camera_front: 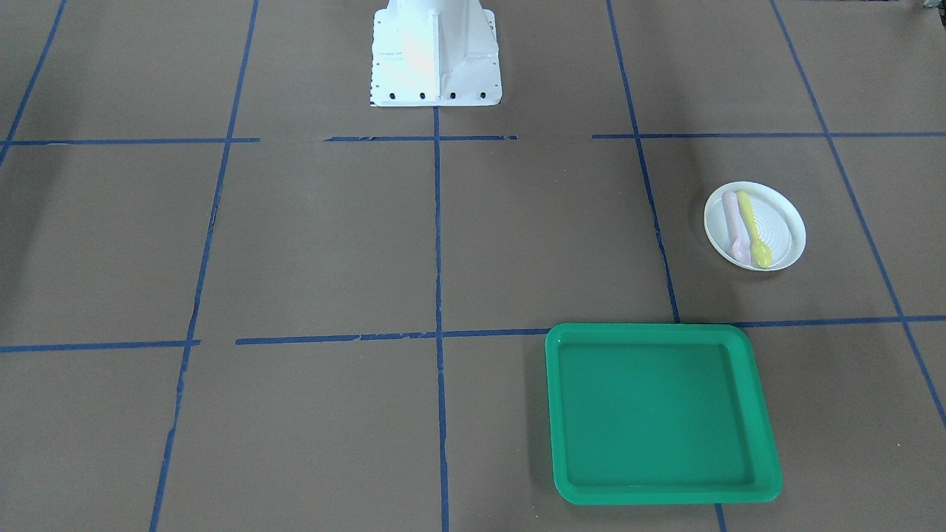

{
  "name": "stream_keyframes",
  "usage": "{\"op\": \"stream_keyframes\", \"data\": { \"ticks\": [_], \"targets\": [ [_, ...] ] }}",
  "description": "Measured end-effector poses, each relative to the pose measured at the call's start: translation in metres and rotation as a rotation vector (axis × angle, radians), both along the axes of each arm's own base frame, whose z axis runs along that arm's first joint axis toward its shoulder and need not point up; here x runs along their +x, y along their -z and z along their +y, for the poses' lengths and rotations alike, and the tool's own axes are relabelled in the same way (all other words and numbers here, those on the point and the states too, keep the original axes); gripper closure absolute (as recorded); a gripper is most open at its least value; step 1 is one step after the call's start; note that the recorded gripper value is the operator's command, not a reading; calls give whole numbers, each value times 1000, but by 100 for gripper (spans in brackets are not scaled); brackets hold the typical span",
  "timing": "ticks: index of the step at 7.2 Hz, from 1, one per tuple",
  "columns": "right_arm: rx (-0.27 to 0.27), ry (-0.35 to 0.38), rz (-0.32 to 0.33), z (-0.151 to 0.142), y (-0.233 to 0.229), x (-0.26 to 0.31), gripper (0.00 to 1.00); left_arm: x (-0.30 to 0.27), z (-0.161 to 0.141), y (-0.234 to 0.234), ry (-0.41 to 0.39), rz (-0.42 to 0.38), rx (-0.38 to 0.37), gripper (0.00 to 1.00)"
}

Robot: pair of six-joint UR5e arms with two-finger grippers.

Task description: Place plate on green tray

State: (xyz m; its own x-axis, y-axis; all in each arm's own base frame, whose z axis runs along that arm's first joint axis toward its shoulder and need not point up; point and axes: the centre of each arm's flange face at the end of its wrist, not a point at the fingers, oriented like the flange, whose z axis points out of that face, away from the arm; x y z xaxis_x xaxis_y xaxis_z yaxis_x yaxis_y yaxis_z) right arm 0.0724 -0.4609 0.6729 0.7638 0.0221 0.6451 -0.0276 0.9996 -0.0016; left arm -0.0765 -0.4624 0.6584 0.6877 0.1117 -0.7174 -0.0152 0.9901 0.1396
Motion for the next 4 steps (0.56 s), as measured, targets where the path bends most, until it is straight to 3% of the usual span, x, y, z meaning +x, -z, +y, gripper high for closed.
{"op": "stream_keyframes", "data": {
  "ticks": [4],
  "targets": [
    [0, 0, 0, 0, 0, 0, 0, -2, 1, 2, 5, -2, 3, 0]
  ]
}}
